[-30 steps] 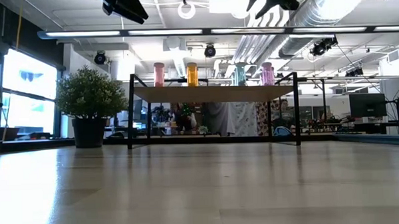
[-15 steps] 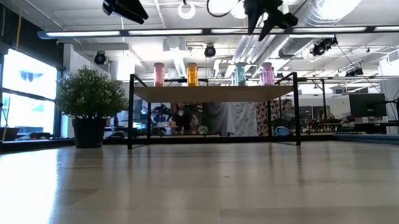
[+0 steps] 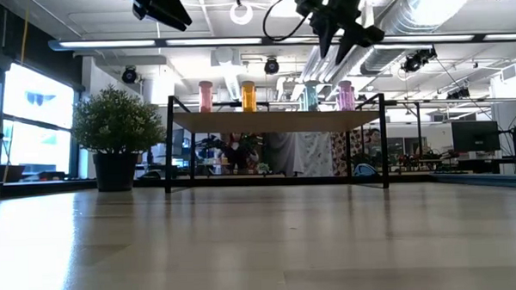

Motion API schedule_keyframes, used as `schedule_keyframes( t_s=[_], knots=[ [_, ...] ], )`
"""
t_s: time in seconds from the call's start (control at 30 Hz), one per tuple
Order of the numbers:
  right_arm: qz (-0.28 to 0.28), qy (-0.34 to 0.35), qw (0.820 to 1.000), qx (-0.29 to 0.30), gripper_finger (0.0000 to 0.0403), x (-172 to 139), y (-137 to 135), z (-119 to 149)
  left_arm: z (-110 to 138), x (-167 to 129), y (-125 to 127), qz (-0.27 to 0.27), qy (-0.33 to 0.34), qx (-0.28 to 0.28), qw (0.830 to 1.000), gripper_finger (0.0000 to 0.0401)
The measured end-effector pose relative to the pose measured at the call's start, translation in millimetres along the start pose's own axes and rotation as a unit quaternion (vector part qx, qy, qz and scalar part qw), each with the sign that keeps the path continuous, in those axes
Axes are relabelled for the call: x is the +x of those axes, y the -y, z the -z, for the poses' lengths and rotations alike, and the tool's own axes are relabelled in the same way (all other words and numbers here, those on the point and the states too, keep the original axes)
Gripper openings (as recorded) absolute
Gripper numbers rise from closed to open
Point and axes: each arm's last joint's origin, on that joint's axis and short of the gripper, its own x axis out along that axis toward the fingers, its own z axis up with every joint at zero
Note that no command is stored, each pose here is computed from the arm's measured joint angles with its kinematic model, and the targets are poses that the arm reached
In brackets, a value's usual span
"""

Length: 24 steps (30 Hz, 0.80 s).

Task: Pick and place medicine bottles onto shelf by color
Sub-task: Adjust the pill bottles

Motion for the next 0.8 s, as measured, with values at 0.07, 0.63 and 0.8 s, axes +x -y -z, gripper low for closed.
schedule_keyframes(
  t_s=[0.07, 0.63, 0.8],
  knots=[
    [0.001, -0.004, 1.0, 0.001, 0.0144, 3, -1, -1, 0, 0, 0, 0.0, 0.0, 0.0, 1.0, 0.0207],
    [0.013, -0.031, 0.999, 0.006, 0.0029, 22, -4, -10, 0, 0, 0, 0.0, 0.001, 0.007, 1.0, 0.0207],
    [0.017, -0.027, 0.999, 0.01, 0.001, 22, -3, -10, 0, 0, 0, 0.0, 0.001, 0.008, 1.0, 0.0207]
  ],
)
